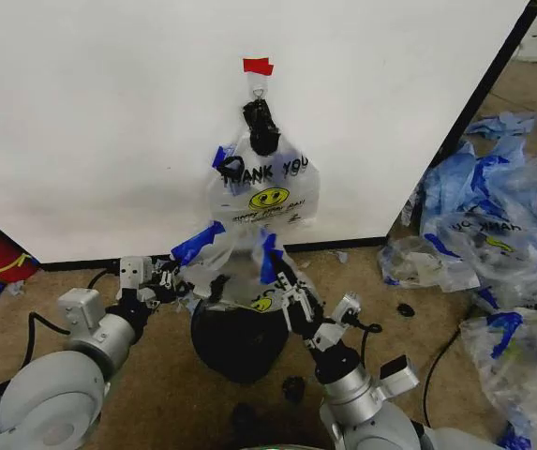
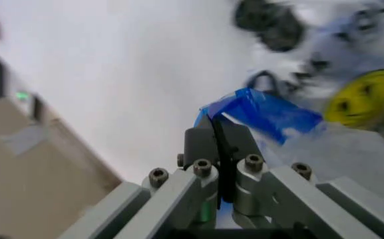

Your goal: Pick up the garbage bag from the wall and place it over the trash bin.

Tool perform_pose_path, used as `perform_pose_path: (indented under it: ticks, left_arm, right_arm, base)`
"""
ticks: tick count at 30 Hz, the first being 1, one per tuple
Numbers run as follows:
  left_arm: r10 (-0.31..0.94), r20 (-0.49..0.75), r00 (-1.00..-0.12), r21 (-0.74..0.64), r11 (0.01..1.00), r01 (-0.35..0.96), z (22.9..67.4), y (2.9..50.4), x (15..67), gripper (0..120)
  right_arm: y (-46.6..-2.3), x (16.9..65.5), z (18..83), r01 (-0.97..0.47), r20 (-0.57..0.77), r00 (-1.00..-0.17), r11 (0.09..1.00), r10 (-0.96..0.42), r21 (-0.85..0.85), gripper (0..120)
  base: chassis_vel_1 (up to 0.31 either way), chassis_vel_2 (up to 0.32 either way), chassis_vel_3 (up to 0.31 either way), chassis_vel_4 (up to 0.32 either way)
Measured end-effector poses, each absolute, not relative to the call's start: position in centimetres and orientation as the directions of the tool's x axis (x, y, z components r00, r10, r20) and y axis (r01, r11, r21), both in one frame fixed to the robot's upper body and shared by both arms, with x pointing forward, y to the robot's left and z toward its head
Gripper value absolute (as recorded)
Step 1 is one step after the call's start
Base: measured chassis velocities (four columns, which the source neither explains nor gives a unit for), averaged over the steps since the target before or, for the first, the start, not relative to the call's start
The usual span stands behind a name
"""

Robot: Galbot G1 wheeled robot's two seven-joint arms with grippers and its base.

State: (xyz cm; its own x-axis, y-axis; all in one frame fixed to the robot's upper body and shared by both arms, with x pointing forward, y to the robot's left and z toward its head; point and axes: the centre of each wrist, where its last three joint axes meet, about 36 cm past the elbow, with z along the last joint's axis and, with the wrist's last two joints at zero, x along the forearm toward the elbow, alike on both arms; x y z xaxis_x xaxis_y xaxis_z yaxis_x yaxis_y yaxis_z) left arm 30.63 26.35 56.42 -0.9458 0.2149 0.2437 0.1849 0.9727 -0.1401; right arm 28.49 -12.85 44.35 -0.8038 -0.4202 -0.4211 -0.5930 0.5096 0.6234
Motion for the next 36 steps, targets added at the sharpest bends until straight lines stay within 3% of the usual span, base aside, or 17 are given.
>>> perform_pose_path:
  ticks: [9,36]
  left_arm:
    - [0.209,0.244,-0.947,-0.137,0.974,0.180,56.2,26.5,30.8,0]
    - [0.205,0.234,-0.950,-0.128,0.975,0.179,56.3,26.8,31.1,0]
  right_arm:
    - [-12.8,28.4,45.7,-0.472,-0.328,-0.881,0.582,-0.342,0.662,0]
    - [-12.8,25.1,48.3,-0.471,-0.294,-0.877,0.560,-0.381,0.681,0]
  base:
    - [0.000,0.000,0.000,0.000]
    - [0.000,0.000,0.000,0.000]
